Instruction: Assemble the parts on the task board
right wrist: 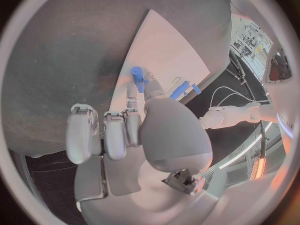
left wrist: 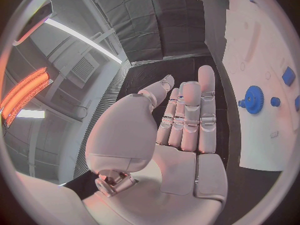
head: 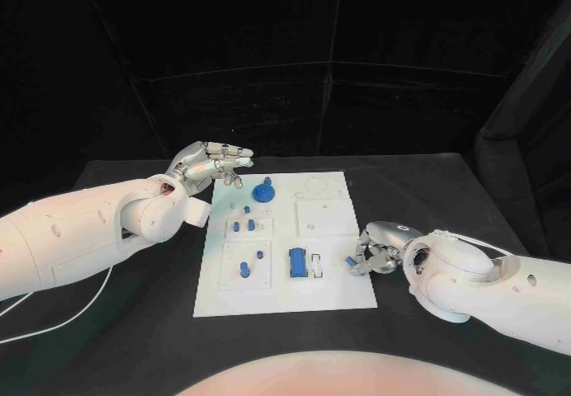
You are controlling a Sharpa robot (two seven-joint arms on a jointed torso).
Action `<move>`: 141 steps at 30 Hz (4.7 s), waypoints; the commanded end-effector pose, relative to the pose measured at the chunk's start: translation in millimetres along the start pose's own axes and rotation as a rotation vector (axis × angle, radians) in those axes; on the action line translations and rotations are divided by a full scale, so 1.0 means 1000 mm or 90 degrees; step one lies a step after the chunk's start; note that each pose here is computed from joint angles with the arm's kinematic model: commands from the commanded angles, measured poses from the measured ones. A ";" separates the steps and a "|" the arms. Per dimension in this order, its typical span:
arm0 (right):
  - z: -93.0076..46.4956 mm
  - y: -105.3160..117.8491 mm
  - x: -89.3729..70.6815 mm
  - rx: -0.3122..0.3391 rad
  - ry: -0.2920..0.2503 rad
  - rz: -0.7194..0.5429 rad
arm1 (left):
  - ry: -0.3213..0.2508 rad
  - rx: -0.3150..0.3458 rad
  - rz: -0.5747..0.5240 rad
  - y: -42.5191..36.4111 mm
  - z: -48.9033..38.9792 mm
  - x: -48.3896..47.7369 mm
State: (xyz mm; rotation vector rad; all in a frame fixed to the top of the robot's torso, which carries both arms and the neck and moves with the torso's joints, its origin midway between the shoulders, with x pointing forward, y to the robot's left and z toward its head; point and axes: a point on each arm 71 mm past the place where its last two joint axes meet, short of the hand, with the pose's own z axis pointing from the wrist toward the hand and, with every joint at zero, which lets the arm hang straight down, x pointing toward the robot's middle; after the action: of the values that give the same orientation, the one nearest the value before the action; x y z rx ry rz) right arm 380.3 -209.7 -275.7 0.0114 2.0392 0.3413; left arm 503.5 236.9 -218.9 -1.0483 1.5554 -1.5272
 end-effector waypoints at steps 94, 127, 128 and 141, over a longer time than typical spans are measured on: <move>0.015 0.055 0.016 -0.007 0.046 0.212 | 0.016 0.003 -0.010 -0.0016 0.0001 0.0048; 0.011 0.047 0.016 -0.051 0.065 0.181 | 0.015 0.001 -0.009 -0.0012 0.0007 0.0043; 0.012 0.047 0.016 -0.050 0.066 0.180 | 0.015 0.001 -0.009 -0.0012 0.0006 0.0043; 0.022 0.045 0.016 -0.037 0.050 0.179 | 0.015 0.000 -0.009 -0.0012 0.0005 0.0041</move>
State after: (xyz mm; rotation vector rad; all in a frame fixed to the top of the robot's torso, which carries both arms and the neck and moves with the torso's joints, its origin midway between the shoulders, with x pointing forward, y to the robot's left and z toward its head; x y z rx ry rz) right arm 384.6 -157.6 -288.1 0.2597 2.1201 0.5861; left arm 502.1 234.2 -218.9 -1.0472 1.5673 -1.5397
